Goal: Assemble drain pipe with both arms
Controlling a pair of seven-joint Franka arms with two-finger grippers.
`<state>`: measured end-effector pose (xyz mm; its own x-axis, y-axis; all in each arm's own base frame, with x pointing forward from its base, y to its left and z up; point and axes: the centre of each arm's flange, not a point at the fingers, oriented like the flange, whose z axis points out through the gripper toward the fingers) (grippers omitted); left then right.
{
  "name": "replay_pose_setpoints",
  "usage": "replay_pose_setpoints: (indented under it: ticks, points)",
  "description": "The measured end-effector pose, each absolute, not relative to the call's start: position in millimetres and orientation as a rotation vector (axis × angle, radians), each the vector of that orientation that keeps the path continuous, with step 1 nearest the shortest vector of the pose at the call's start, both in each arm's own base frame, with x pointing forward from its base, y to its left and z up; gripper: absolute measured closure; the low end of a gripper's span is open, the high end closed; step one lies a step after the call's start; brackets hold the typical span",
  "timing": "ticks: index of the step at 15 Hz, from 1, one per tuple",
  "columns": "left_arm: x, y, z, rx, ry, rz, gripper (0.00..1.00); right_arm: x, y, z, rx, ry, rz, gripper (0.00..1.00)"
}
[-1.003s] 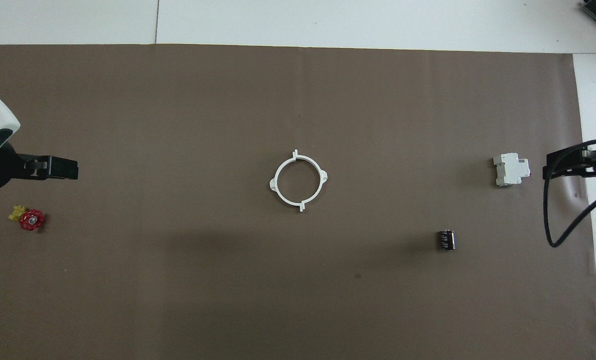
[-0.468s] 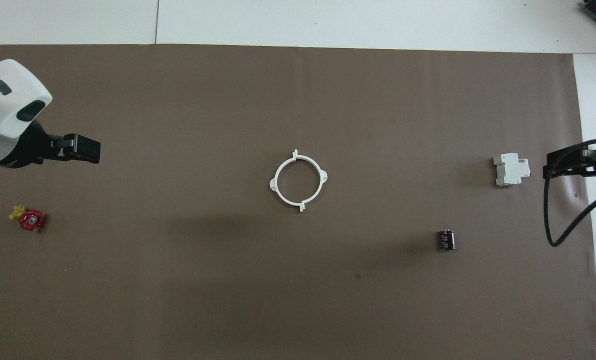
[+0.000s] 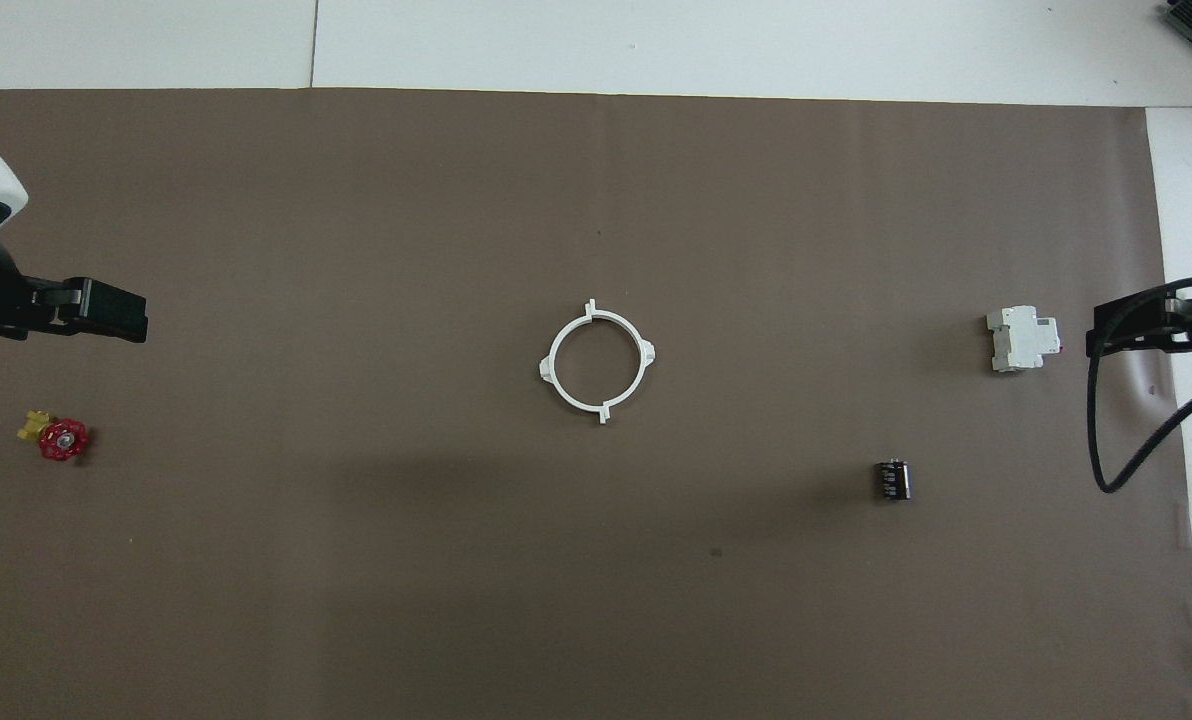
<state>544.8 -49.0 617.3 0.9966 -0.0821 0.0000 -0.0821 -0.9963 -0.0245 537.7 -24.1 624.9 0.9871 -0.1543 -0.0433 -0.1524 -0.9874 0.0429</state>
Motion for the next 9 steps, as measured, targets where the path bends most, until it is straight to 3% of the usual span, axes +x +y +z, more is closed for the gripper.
replay_pose_setpoints:
  ticks: [9]
  points:
    - [543, -35, 622, -3.115, 0.137, -0.009, 0.0, 538, -24, 625, 3.092, -0.239, -0.072, 0.0]
